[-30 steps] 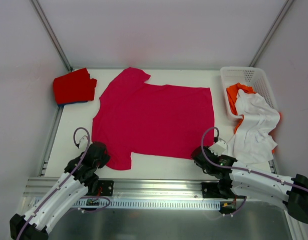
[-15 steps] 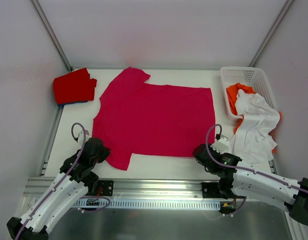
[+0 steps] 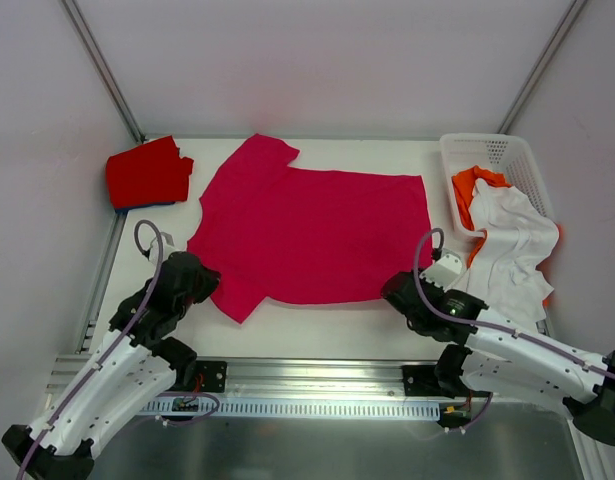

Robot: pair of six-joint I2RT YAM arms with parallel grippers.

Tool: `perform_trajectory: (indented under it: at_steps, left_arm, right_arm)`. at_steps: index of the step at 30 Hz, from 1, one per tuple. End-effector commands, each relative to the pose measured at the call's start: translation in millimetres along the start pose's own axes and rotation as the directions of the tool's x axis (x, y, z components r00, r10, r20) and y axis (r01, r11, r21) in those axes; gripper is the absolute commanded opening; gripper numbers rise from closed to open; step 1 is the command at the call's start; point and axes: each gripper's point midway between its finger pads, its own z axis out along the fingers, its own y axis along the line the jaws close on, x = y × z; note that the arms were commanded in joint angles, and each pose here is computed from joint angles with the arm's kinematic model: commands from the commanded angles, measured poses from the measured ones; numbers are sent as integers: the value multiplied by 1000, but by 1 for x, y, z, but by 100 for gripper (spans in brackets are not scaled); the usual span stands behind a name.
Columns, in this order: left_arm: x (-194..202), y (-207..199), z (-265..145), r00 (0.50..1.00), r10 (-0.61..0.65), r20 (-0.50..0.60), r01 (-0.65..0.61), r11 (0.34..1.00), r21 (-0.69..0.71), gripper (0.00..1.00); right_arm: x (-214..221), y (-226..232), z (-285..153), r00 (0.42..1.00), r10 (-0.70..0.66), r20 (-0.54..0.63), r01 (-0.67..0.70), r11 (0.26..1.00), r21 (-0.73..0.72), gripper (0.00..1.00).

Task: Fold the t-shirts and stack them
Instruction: Fold the tshirt

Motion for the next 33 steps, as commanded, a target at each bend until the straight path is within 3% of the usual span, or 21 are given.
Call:
perform_trajectory:
  at_steps: [1,12,18,33]
  left_arm:
    - [-24,-18,7,995,7,101,-7,1000,7,0]
    - [-31,-71,60,983,149,110,-152,988,19,0]
    - [-25,-69,85,979,166,120,-167,986,-3,0]
    - [-69,-48,110,966,176,190,-160,982,-97,0]
  right_arm:
    - [-26,6,-2,996,-53,76,49,998,49,1]
    - [-44,19,38,988,-142,54,131,977,169,0]
    - [-46,25,64,980,-198,28,186,953,239,0]
    - [-68,25,103,970,-241,-23,235,915,328,1]
